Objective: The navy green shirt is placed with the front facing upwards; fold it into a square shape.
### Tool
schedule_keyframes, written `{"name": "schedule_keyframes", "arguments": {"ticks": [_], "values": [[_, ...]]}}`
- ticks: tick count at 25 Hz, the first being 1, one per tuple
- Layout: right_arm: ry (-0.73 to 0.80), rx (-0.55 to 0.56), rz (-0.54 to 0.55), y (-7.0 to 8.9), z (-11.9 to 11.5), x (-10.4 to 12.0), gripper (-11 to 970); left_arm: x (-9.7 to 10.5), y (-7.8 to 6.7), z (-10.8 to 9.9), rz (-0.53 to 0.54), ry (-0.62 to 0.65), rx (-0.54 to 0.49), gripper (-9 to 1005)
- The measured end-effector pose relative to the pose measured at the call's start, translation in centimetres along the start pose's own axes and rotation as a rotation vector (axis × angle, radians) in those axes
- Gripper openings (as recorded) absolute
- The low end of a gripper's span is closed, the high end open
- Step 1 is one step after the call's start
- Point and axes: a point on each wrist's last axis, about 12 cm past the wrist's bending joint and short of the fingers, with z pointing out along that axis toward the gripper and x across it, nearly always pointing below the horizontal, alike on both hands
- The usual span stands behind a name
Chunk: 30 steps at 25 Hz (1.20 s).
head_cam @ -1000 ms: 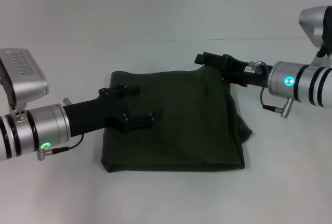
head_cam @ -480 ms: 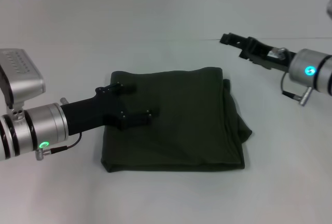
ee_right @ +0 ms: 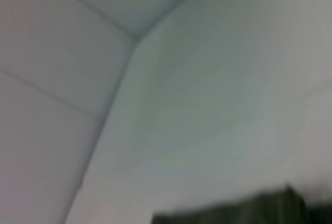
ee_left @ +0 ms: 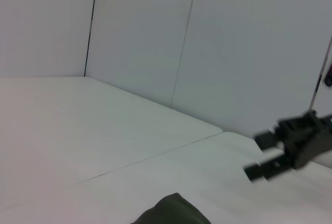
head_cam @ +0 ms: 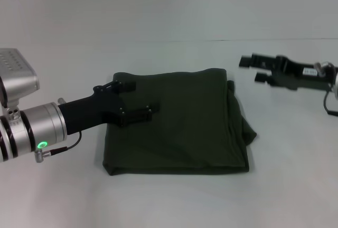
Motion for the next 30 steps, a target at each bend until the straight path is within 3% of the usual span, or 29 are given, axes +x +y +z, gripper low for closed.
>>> {"name": "schedule_keyframes", "arguments": {"ticks": [10,30], "values": [[0.195,0.013,0.045,-0.5,-0.6,2.7,913,0.1,0.1,-0.1,-0.004,0.004,-0.009,936],[0.234,0.066,-0.006,1.0,4.3,5.3,890,0.4,0.0,-0.1,-0.002,0.01,-0.009,937]]}}
